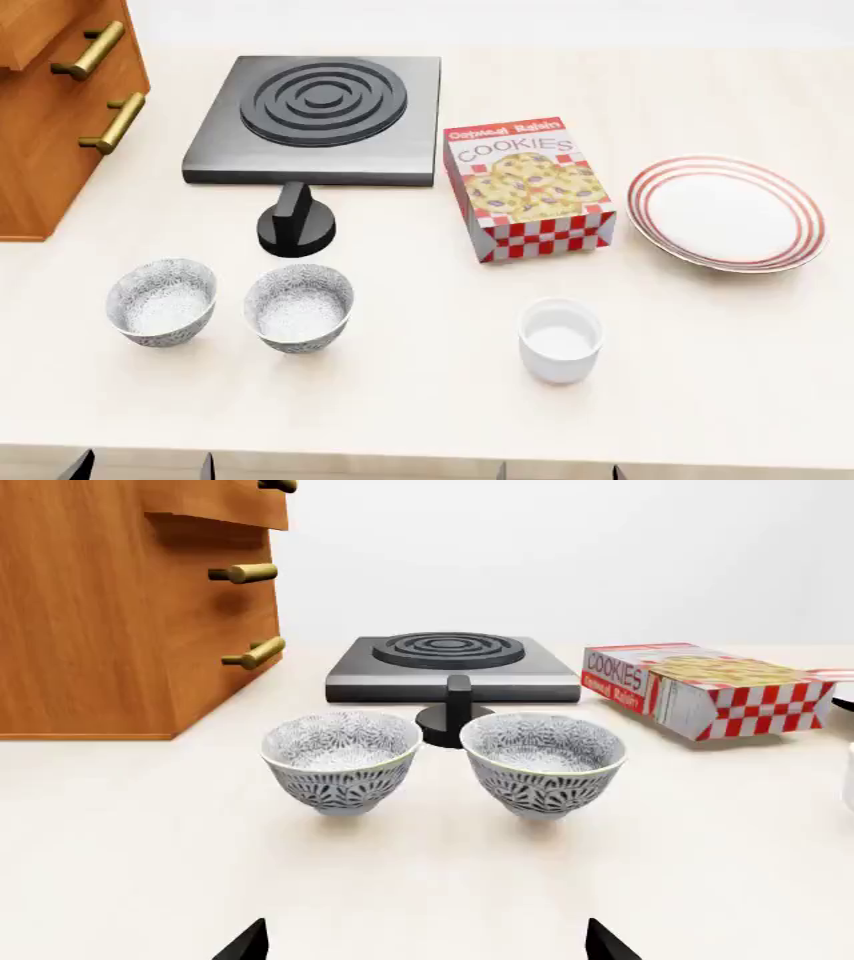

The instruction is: Pick the akita bowl from table center and place it on the plate.

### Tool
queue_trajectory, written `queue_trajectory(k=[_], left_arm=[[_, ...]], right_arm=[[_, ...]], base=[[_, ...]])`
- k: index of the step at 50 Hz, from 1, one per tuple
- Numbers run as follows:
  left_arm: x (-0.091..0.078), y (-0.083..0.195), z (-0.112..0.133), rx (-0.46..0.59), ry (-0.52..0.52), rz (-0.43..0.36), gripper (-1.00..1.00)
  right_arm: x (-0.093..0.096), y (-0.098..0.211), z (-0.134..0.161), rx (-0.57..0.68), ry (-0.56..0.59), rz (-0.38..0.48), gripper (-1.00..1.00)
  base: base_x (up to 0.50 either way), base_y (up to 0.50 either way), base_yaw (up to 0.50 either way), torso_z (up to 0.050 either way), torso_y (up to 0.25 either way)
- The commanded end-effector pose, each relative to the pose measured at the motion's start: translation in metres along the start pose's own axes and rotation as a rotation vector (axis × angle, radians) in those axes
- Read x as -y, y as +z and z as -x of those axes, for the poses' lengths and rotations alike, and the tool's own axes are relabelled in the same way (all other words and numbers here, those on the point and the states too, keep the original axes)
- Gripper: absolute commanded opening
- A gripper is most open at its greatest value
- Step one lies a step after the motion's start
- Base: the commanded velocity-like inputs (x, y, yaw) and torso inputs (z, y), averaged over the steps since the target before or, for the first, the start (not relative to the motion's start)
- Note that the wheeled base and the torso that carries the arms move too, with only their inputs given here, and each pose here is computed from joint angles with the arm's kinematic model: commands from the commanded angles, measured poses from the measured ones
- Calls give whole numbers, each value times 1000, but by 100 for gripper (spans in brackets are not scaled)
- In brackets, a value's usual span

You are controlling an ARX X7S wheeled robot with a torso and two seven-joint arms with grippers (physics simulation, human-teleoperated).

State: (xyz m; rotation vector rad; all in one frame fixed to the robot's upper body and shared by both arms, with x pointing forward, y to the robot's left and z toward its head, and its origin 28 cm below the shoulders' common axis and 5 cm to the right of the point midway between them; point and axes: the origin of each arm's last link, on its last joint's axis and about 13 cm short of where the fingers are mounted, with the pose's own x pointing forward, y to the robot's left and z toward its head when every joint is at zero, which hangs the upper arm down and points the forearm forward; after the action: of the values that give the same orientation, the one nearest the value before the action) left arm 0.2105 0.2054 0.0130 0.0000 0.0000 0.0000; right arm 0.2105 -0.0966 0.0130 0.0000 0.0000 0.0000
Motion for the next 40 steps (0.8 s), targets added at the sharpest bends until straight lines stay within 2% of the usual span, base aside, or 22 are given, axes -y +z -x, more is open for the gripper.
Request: queue_trajectory(k=[1,11,13,15,17,18,20,27,37,40], left_arm=[[0,0,0,2,1,1,100],[-1,7,-1,12,2,4,100],[-5,26,-5,60,24,21,100],[-10,47,-10,109,39,5,100],[-14,57,-13,137,42,8,100],[-19,64,-19,156,69,39,100],[-24,69,-22,169,83,49,100],[-39,77,-13,196,149,62,100],[-37,73,-13,194,154,49,100],[-41,75,-12,200,165,54,100]], right_arm=[[1,0,1,4,-2,-12,100],[2,10,2,33,-7,7,100],[6,15,3,49,-30,-5,100],[9,20,3,53,-44,-15,100],[11,23,2,71,-44,-55,100],[14,25,2,77,-61,-56,100],[18,28,2,84,-91,-57,100],[27,40,19,171,-206,-63,100],[35,40,26,208,-265,-77,100],[34,40,27,209,-268,-82,100]], base=[[0,0,0,0,0],[0,0,0,0,0],[0,0,0,0,0],[0,0,0,0,0],[0,0,0,0,0],[0,0,0,0,0],[0,0,0,0,0],[15,0,0,0,0],[499,0,0,0,0],[95,0,0,0,0]])
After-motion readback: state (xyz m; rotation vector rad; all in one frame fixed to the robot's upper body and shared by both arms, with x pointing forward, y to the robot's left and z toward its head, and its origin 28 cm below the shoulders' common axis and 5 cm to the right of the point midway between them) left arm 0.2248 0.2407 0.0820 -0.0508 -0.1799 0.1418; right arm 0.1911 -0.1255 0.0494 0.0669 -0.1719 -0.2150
